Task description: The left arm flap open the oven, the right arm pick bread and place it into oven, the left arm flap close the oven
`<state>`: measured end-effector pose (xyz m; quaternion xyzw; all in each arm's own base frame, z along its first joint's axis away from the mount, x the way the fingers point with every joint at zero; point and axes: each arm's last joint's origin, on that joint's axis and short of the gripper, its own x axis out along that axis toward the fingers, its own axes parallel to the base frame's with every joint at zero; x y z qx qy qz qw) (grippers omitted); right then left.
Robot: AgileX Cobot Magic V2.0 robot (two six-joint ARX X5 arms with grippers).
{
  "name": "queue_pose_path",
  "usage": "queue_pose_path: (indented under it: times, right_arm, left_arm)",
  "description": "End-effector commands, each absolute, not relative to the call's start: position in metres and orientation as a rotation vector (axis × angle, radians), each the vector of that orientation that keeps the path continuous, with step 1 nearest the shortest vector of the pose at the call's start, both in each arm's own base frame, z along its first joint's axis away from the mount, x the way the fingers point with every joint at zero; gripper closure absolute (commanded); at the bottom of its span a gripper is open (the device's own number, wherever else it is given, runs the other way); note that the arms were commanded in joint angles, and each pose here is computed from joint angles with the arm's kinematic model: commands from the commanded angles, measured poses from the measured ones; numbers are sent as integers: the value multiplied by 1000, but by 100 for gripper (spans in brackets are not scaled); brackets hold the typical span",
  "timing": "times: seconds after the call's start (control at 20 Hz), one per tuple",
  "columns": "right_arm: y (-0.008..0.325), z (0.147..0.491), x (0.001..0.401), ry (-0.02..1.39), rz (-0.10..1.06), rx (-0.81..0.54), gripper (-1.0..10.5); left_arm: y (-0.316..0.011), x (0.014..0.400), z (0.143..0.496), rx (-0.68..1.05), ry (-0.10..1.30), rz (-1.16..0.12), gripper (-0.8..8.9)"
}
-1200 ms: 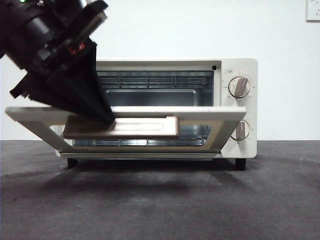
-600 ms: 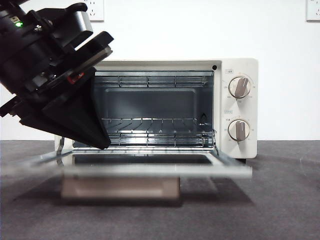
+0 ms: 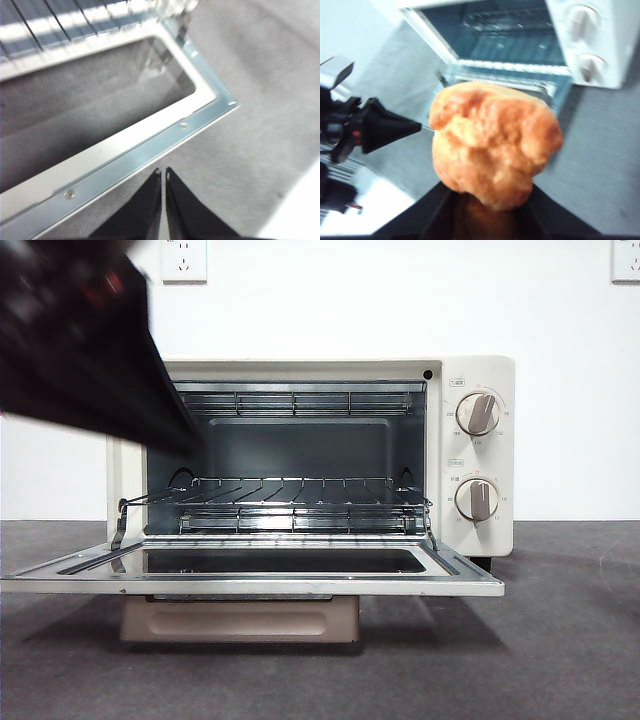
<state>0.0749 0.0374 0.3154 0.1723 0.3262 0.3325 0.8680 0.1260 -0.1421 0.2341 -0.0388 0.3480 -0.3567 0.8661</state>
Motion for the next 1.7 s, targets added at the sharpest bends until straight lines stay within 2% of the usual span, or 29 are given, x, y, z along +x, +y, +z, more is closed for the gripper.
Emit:
queue_pose_path:
  times: [0.05,0.25,0.55,0.85,1.15,1.7]
  right_arm:
    - [42,324,83,651,736,395,815]
    - [57,326,108,643,793,398,815]
    - [114,311,158,712,924,414,816]
    - [163,273,196,849,828,440,821]
    - [186,253,236,845,630,402,821]
    - [214,235,281,836,487,393,821]
  left_arm:
    - [-134,116,264,-109,655,-784,797]
    - [-114,99,303,-74,586,-792,797]
    - [-83,76,342,-36,544,-785,797]
    - [-55,54,345,-74,551,-744,797]
    - [-51,50,344,-73,553,-741,797]
    - [-51,50,345,-70,551,-742,797]
